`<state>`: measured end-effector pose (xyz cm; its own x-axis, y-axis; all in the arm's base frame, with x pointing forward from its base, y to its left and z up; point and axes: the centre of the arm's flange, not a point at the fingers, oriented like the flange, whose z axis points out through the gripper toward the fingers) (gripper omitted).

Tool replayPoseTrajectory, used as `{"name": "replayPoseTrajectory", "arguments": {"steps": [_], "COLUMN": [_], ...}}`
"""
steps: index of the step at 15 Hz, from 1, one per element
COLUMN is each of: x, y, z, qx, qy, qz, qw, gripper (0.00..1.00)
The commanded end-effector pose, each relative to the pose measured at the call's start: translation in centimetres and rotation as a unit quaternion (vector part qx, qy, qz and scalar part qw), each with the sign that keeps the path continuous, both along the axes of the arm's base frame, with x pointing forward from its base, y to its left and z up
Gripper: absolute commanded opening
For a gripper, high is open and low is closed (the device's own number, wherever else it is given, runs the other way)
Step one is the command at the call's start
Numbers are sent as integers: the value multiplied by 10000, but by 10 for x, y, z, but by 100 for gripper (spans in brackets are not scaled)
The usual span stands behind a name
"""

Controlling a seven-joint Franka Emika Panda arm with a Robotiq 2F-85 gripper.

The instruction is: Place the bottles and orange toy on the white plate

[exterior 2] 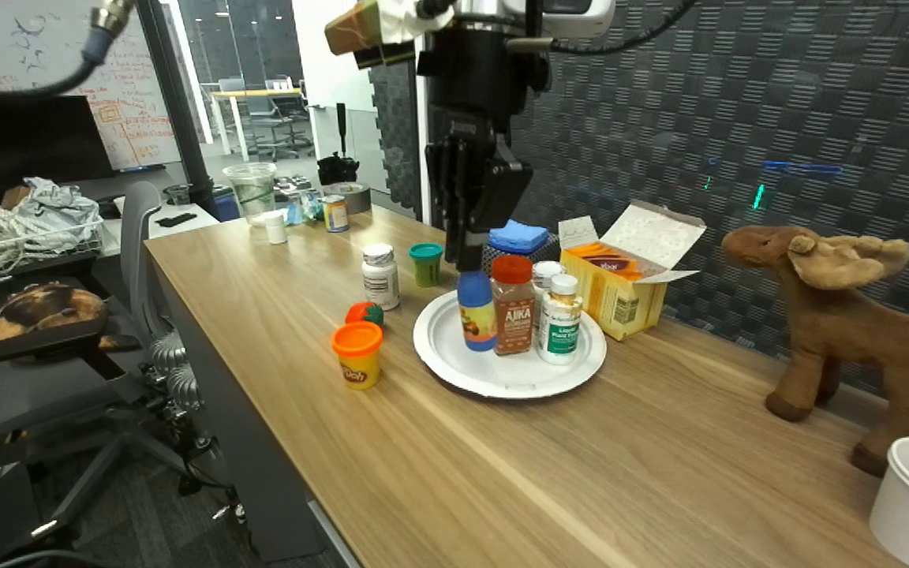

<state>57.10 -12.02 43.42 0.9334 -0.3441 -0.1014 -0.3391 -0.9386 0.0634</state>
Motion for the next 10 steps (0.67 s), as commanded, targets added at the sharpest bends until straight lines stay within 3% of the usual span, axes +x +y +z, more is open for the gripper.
{"name": "replayPoseTrajectory", "arguments": {"steps": [1, 10], "x": [32, 52], "y": [-9, -25], "z": [1, -28], "qx": [106, 156], "qy": [0, -17], "qz": [-33, -282], "qw": [9999, 9995], "gripper": [5, 5]}}
